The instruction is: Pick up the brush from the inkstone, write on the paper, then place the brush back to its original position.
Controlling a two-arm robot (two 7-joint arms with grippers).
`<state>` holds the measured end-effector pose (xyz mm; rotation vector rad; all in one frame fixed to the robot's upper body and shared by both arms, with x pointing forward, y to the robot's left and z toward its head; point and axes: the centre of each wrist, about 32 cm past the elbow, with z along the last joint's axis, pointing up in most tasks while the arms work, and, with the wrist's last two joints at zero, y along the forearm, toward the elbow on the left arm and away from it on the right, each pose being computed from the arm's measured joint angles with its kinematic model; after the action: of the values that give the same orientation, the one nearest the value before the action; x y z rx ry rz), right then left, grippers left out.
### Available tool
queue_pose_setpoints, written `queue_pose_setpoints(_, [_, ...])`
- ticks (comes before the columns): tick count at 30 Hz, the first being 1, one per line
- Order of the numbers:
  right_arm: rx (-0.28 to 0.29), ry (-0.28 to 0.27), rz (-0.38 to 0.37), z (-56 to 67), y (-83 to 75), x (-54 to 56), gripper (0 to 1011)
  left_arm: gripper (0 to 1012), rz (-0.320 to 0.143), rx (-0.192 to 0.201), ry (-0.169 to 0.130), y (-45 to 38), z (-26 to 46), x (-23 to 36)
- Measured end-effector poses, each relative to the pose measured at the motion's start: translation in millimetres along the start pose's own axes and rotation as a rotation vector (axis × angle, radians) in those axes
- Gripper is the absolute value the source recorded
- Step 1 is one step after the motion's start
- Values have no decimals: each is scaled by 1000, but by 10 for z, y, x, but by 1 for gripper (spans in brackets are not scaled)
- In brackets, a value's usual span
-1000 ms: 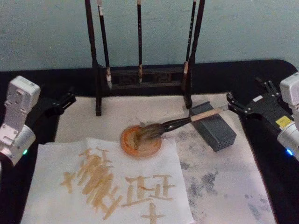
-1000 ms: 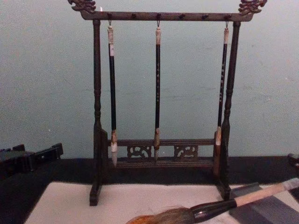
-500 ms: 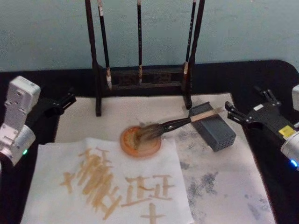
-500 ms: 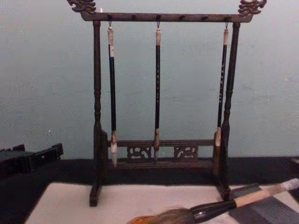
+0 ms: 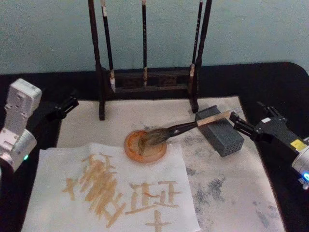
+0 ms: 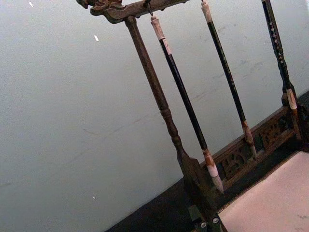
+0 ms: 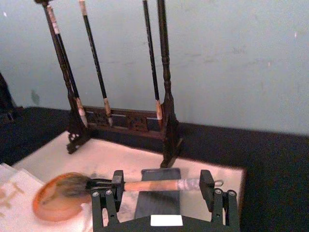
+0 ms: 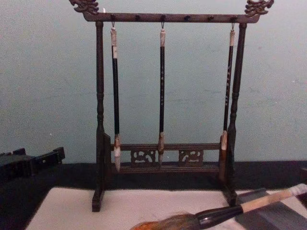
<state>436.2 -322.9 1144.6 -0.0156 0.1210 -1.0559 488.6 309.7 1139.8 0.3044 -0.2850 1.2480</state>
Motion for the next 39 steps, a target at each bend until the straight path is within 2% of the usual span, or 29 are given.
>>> queue_pose_setpoints(1, [-4, 54, 10, -20, -9, 15, 1008, 1002, 0, 0, 0, 0, 0, 0])
queue_pose_setpoints(2, [-4, 54, 10, -20, -9, 15, 1008, 1002, 0, 0, 0, 0, 0, 0])
queue_pose_setpoints(7, [-19, 181, 21, -66, -14, 68, 1008, 1002, 0, 0, 0, 0, 0, 0])
queue_pose_setpoints(8, [-19, 181, 21, -66, -14, 68, 1008, 1000, 0, 0, 0, 0, 0, 0])
queue_pose_setpoints(11, [-25, 263, 24, -102, -10, 104, 1008, 1002, 0, 0, 0, 0, 0, 0])
queue_pose_setpoints(12, [-25, 263, 24, -102, -10, 104, 1008, 1002, 0, 0, 0, 0, 0, 0])
queue_pose_setpoints(17, [-18, 376, 18, -157, -10, 145, 1008, 1002, 0, 0, 0, 0, 0, 0])
queue_pose_setpoints(18, [-18, 376, 18, -157, -10, 145, 1008, 1002, 0, 0, 0, 0, 0, 0])
queue_pose_setpoints(20, [-14, 423, 12, -174, -12, 163, 1008, 1002, 0, 0, 0, 0, 0, 0])
queue_pose_setpoints(39, [-15, 664, 26, -276, 52, 248, 1008, 1002, 0, 0, 0, 0, 0, 0])
